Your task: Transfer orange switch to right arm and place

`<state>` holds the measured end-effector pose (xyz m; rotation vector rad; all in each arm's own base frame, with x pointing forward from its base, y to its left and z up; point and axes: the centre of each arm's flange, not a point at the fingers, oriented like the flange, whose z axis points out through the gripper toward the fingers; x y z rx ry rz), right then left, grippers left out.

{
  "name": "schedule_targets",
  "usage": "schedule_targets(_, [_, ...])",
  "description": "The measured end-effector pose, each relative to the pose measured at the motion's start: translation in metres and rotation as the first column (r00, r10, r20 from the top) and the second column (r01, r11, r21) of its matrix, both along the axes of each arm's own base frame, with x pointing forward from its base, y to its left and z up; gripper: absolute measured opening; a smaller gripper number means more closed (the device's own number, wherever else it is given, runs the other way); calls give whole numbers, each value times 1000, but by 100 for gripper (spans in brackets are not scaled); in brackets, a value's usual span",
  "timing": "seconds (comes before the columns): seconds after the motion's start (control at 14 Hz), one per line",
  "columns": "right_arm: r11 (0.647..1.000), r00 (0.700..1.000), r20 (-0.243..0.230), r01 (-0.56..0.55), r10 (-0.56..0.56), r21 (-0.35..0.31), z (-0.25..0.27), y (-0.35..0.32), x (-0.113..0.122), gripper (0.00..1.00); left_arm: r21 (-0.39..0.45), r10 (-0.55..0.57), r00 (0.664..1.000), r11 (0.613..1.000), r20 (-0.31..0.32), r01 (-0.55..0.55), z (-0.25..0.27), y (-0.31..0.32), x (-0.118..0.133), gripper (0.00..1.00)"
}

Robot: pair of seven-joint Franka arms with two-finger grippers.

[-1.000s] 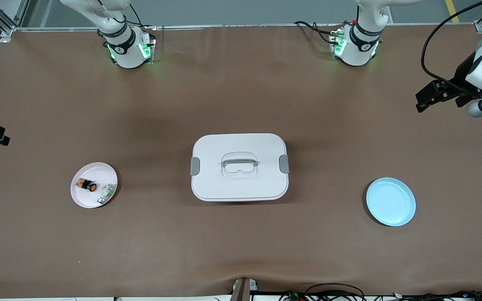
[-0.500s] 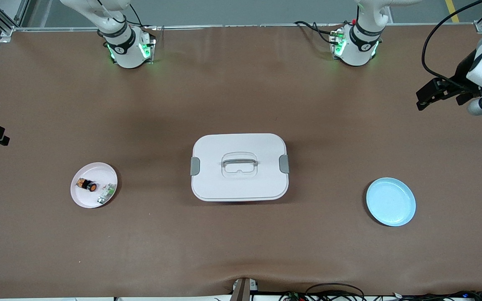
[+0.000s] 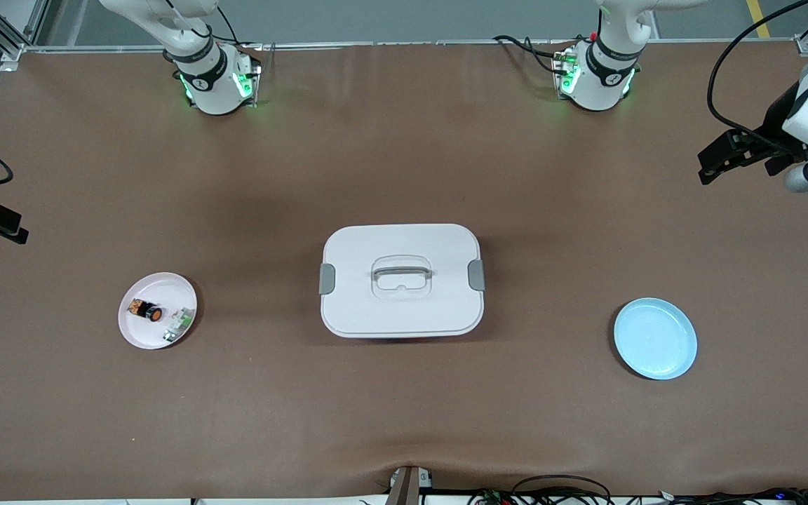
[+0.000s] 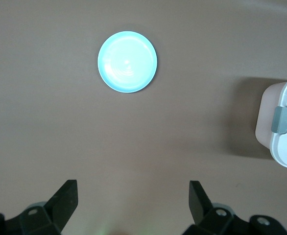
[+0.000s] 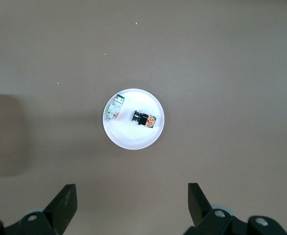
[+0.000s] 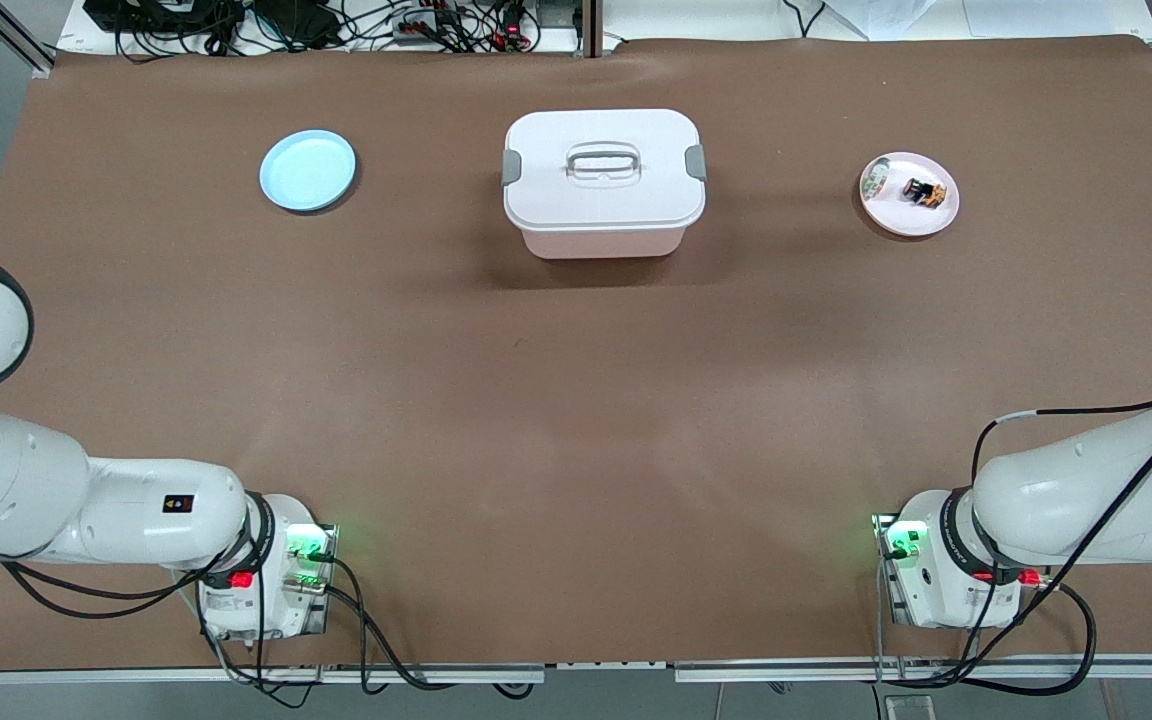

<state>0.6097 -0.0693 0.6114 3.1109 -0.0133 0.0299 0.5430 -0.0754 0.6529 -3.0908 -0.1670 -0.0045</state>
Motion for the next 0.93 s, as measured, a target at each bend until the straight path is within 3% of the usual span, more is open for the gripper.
schedule_targets(0.21, [1000, 1000, -7, 10, -10, 0, -1, -5, -6, 100, 0, 0, 1000, 1000, -1, 0, 1, 0, -1, 100])
schedule_targets(0.5, [999, 999, -18, 47, -46, 4, 7, -23, -36, 100, 1, 1, 1000, 1000, -4, -1, 1, 0, -2, 100])
schedule_targets(0.93, [998, 995, -79, 55, -54, 14, 3, -26, -52, 100, 1, 1, 1000, 1000, -5, -1, 1, 1, -2, 100])
